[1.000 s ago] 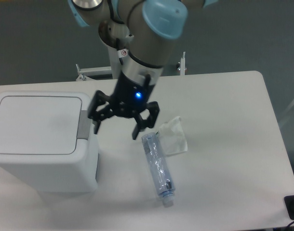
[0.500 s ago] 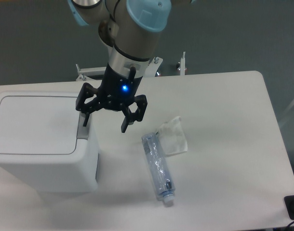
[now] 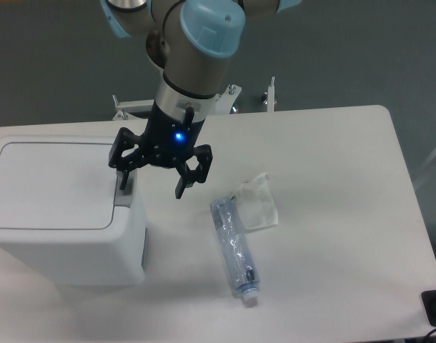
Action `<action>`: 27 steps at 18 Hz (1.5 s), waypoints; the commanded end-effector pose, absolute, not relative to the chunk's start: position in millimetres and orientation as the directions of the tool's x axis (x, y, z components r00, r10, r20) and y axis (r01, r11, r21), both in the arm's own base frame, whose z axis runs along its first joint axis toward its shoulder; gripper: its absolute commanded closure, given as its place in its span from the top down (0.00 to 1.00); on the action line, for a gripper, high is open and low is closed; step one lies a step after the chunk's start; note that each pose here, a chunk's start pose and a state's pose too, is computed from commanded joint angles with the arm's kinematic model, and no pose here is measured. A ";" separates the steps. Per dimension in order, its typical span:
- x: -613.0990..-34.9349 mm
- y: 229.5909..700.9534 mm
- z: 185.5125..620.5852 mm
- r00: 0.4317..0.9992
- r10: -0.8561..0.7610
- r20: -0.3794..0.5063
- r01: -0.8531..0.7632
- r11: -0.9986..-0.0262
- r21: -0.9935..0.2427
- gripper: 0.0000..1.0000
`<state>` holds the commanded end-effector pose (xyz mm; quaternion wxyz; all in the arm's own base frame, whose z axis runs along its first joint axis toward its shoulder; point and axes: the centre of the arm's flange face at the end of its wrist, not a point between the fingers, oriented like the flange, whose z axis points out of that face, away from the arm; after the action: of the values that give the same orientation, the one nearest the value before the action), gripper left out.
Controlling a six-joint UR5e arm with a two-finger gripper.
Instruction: Open the trash can
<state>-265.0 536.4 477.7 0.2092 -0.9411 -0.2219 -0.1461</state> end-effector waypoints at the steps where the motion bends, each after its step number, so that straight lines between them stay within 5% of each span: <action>1: -265.4 536.9 477.6 0.859 0.356 0.368 0.479 -0.814 -0.329 1.00; 18: -272.1 537.7 482.9 0.863 0.371 0.342 0.481 -0.812 -0.330 1.00; 22: -342.7 516.3 519.5 0.871 0.408 0.275 0.491 -0.739 -0.462 1.00; 27: -423.0 490.6 466.6 0.915 0.363 0.176 0.402 -0.787 -0.467 1.00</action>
<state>-423.0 490.6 466.6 0.2556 -0.9446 -0.2026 -0.0383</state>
